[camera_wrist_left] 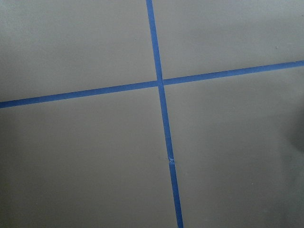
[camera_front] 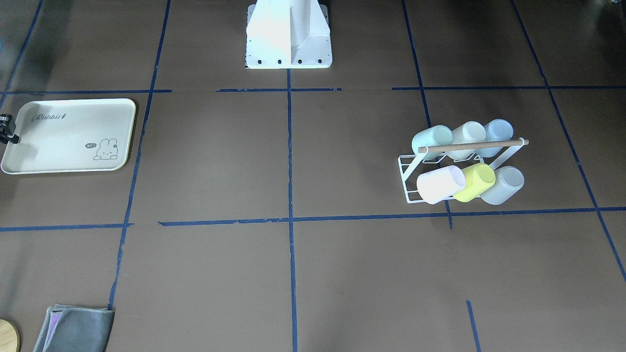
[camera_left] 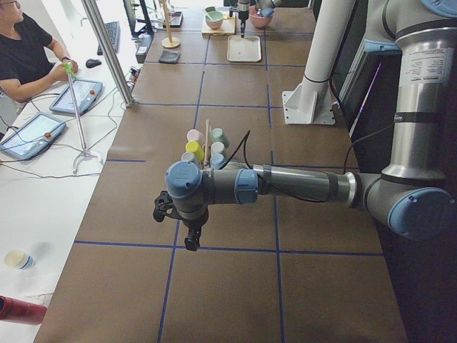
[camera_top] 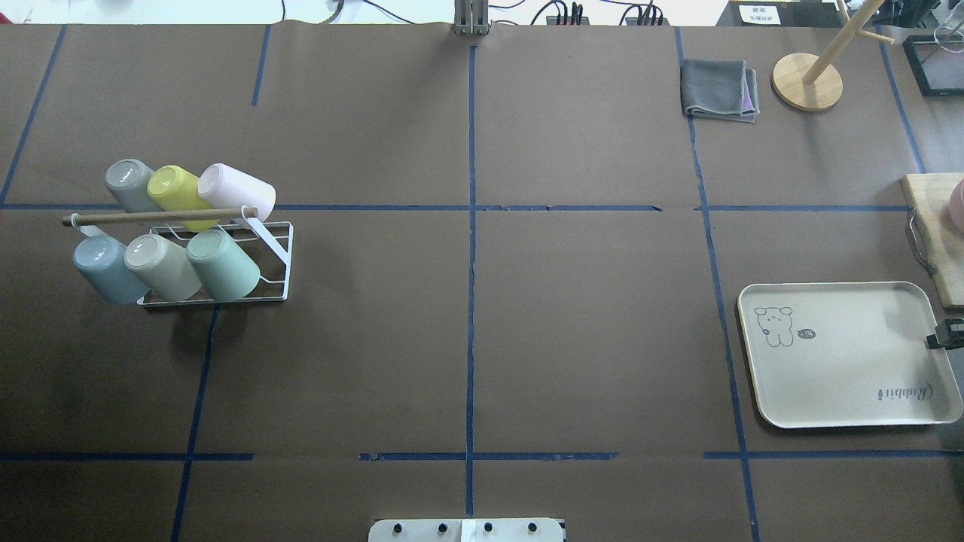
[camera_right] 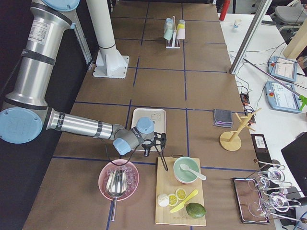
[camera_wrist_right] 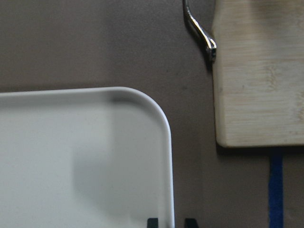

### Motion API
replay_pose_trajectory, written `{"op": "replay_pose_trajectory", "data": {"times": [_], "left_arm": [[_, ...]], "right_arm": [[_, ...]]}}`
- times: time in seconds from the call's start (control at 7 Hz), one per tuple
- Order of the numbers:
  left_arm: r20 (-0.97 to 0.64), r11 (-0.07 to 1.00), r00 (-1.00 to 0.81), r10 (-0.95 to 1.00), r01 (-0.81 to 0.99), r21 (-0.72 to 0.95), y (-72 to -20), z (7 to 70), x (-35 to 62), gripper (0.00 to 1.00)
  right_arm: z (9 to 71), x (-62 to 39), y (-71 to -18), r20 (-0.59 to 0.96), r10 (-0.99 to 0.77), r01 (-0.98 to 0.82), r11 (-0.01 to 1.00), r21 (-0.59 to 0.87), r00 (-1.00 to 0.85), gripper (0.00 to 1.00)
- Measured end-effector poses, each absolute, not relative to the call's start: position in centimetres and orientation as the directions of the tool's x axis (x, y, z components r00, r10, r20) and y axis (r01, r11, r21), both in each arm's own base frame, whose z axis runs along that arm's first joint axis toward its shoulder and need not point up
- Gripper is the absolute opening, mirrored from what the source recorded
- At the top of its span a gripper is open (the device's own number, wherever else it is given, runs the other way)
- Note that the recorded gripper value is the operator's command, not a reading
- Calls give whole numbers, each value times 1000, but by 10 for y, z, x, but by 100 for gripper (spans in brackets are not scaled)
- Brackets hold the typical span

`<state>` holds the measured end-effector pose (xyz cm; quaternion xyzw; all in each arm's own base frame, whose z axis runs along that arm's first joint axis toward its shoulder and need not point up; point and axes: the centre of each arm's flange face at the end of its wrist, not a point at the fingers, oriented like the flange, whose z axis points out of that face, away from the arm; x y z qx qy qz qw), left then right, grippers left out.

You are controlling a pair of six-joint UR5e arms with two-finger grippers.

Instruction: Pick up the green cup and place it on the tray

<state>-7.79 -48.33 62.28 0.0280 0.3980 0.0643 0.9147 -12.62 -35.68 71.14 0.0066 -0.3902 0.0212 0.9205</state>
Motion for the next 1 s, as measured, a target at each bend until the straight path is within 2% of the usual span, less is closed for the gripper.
{"op": "replay_pose_trajectory", "data": {"times": [0.14,0.43,0.57,1.0], "left_arm": [[-724,990,675,140,-95,102,-483,623,-78,100],[-724,990,675,140,-95,103,-484,622,-78,100],[-725,990,675,141,-95,103,-484,622,-78,100],[-725,990,674,143,-95,106,-484,621,-78,100]], "right_arm": [[711,-127,-357,719,33,-44,999,-4,694,29],[711,-127,-358,719,32,-42,999,-5,694,6],[711,-128,-358,720,32,-41,999,-4,693,0],[707,-127,-357,729,27,-38,999,-1,684,0]]}}
